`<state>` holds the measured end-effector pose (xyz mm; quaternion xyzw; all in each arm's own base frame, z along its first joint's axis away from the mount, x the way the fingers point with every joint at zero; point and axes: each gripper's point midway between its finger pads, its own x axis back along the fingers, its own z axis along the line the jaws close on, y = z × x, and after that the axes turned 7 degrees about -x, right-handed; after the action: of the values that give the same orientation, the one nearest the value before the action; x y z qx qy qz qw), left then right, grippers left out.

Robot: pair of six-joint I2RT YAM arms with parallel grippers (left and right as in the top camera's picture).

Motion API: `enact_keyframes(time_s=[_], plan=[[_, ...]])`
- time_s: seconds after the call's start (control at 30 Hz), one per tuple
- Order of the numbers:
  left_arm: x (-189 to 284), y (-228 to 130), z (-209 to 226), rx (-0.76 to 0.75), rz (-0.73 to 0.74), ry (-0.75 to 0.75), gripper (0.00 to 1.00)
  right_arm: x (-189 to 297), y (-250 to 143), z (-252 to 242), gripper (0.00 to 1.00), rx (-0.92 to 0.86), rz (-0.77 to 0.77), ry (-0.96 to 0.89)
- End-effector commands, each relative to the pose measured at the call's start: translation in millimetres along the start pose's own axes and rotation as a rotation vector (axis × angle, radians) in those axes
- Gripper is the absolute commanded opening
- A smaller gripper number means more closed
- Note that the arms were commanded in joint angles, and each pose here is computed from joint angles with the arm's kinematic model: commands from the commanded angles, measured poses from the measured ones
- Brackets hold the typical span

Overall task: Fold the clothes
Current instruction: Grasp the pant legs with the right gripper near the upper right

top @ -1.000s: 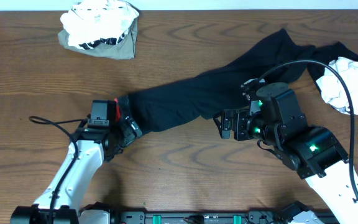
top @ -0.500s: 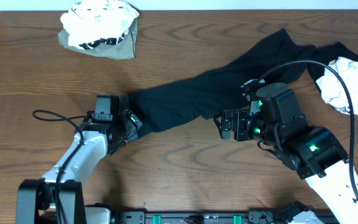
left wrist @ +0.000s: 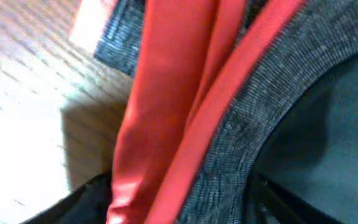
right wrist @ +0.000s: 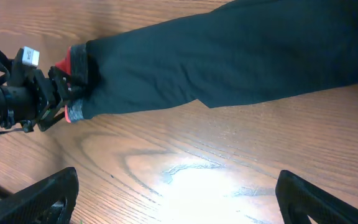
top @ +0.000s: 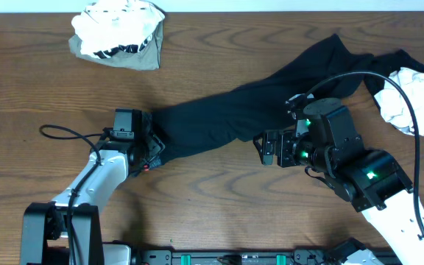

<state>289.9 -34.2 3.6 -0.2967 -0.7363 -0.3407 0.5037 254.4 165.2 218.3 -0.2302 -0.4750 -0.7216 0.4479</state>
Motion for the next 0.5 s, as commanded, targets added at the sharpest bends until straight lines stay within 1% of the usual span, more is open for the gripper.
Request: enact_keyframes(time_s=[0.0, 0.07, 0.13, 0.23, 0.27, 0.33, 0.47], plan=[[-7.6, -14.3, 6.7, -0.007, 0.056, 0.016, 0.52, 4.5, 2.6, 1.2, 0.99, 0.001, -0.010, 0.007], [-7.4, -15.8, 6.7, -0.006, 0.063, 0.015, 0.37, 4.5, 2.2, 1.0, 0.99, 0.001, -0.009, 0.006], [-6.8, -18.8, 9.1, -0.008, 0.075, 0.025, 0.25, 4.5, 2.2, 1.0, 0.99, 0.001, -0.009, 0.006], [-2.1, -24.4, 13.5, -0.006, 0.095, 0.041, 0.19, 4.5, 2.3, 0.9, 0.99, 0.001, -0.009, 0.006], [1.0, -27.2, 15.7, -0.005, 0.103, 0.049, 0.14, 4.5, 2.3, 0.9, 0.99, 0.001, -0.009, 0.006], [8.5, -32.7, 20.1, -0.004, 0.119, 0.064, 0.09, 4.5, 2.4, 0.9, 0.99, 0.001, -0.009, 0.006], [28.8, -41.8, 29.6, 0.005, 0.134, 0.088, 0.08, 4.5, 3.1, 0.0, 0.99, 0.000, -0.014, 0.000]])
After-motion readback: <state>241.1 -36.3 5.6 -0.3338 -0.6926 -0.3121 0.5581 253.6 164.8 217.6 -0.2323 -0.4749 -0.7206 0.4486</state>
